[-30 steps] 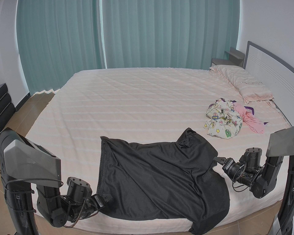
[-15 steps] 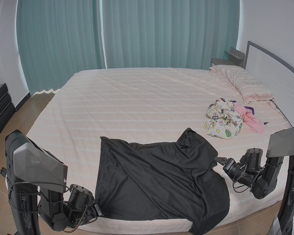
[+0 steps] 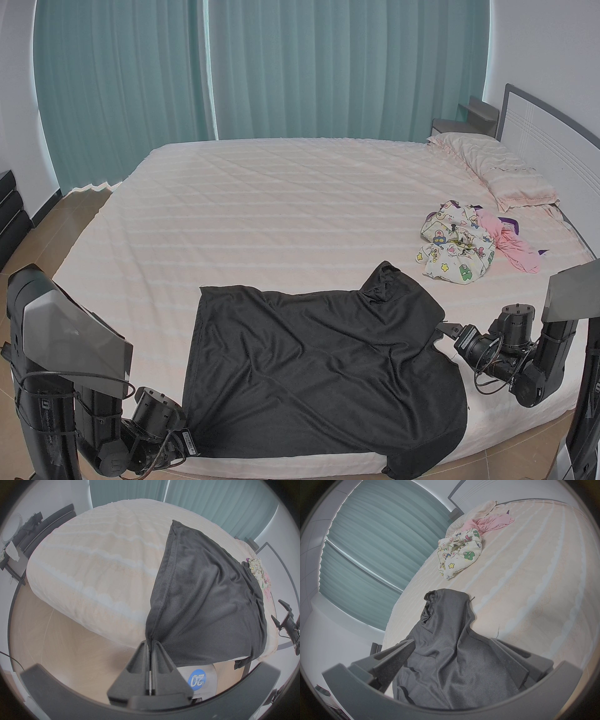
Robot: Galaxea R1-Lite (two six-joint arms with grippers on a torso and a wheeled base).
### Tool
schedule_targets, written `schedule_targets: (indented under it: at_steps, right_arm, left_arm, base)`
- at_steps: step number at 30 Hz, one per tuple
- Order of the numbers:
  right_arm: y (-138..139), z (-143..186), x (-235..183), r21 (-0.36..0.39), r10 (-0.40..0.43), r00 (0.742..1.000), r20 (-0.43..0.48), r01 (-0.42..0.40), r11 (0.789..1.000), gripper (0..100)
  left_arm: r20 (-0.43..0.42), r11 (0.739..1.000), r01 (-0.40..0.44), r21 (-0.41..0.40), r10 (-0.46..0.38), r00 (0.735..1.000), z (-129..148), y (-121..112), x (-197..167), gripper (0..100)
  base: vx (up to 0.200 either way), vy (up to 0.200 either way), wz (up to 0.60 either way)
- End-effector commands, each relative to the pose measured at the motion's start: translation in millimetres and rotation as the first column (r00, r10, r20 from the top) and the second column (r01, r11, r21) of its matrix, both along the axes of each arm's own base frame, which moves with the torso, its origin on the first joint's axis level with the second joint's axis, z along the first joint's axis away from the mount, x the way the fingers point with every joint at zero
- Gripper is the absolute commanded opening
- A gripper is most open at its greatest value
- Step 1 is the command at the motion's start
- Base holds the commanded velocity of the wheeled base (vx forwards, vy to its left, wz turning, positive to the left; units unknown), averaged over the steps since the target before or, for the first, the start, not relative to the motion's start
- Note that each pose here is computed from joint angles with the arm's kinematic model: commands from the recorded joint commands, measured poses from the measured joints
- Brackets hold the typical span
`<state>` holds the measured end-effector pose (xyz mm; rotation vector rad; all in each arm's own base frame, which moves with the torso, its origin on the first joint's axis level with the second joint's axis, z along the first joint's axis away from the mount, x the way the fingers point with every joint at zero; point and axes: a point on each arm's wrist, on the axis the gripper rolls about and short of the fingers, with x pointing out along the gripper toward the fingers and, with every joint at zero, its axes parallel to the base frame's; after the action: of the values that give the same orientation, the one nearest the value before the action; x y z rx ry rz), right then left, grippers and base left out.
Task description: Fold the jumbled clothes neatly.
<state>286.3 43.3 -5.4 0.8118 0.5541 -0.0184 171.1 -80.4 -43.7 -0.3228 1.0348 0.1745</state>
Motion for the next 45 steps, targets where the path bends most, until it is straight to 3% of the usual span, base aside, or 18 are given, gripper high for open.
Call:
schedule_targets:
  at_steps: [1, 3, 4, 8, 12, 13, 15, 19, 24, 28, 38, 45]
  right_arm:
    - [0, -1, 0, 0.0, 0.001, 1.0, -0.001, -0.001, 1.0, 100]
    - [0, 0, 0, 0.0, 0.001, 1.0, 0.0, -0.001, 1.0, 100]
    - [0, 0, 0, 0.0, 0.001, 1.0, 0.0, -0.001, 1.0, 100]
    - [0, 0, 0, -0.002, 0.0, 1.0, -0.001, 0.0, 1.0, 100]
    - [0, 0, 0, -0.001, 0.001, 1.0, 0.0, -0.001, 1.0, 100]
    - [0, 0, 0, -0.001, 0.001, 1.0, 0.0, -0.001, 1.0, 100]
    - [0, 0, 0, -0.001, 0.001, 1.0, 0.002, -0.001, 1.0, 100]
    - [-2, 5, 2, 0.004, -0.007, 1.0, 0.023, 0.007, 1.0, 100]
    - [-4, 6, 3, 0.004, -0.015, 1.0, 0.028, 0.015, 1.0, 100]
    - [-3, 7, 3, 0.004, -0.013, 0.999, 0.029, 0.013, 1.0, 100]
    - [-4, 7, 3, 0.006, -0.014, 0.999, 0.03, 0.014, 1.0, 100]
    - [-4, 10, 3, 0.007, -0.014, 0.999, 0.039, 0.014, 1.0, 100]
  left_arm:
    - [-0.015, 1.0, -0.001, 0.008, 0.001, 1.0, 0, 2, -4, 0]
    - [-0.016, 1.0, -0.002, 0.008, 0.003, 1.0, 0, 2, -4, 0]
    - [-0.015, 1.0, -0.002, 0.008, 0.003, 1.0, 0, 2, -4, 100]
    - [0.018, 1.0, 0.005, -0.003, -0.005, 1.0, 5, 1, -1, 100]
    - [0.165, 0.997, -0.004, -0.082, 0.017, 0.986, 29, 1, 8, 100]
    - [0.165, 0.997, -0.004, -0.082, 0.017, 0.986, 29, 1, 8, 100]
    - [0.265, 0.99, -0.035, -0.133, 0.07, 0.962, 47, 7, 17, 100]
    - [0.339, 0.979, -0.056, -0.194, 0.121, 0.933, 63, 15, 29, 100]
    - [0.369, 0.963, -0.039, -0.266, 0.139, 0.919, 73, 22, 37, 100]
    - [0.377, 0.943, -0.072, -0.325, 0.199, 0.905, 77, 24, 43, 100]
    - [0.389, 0.92, -0.09, -0.382, 0.248, 0.887, 83, 23, 48, 100]
    - [0.374, 0.912, -0.067, -0.404, 0.232, 0.898, 82, 24, 48, 100]
  base:
    - [0.0, 0.0, 0.0]
    - [0.0, 0.0, 0.0]
    - [0.0, 0.0, 0.0]
    - [0.0, 0.0, 0.0]
    - [0.0, 0.0, 0.0]
    - [0.0, 0.0, 0.0]
    - [0.0, 0.0, 0.0]
    - [0.0, 0.0, 0.0]
    - [0.0, 0.0, 0.0]
    - [0.0, 0.0, 0.0]
    - [0.0, 0.0, 0.0]
    - [0.2, 0.0, 0.0]
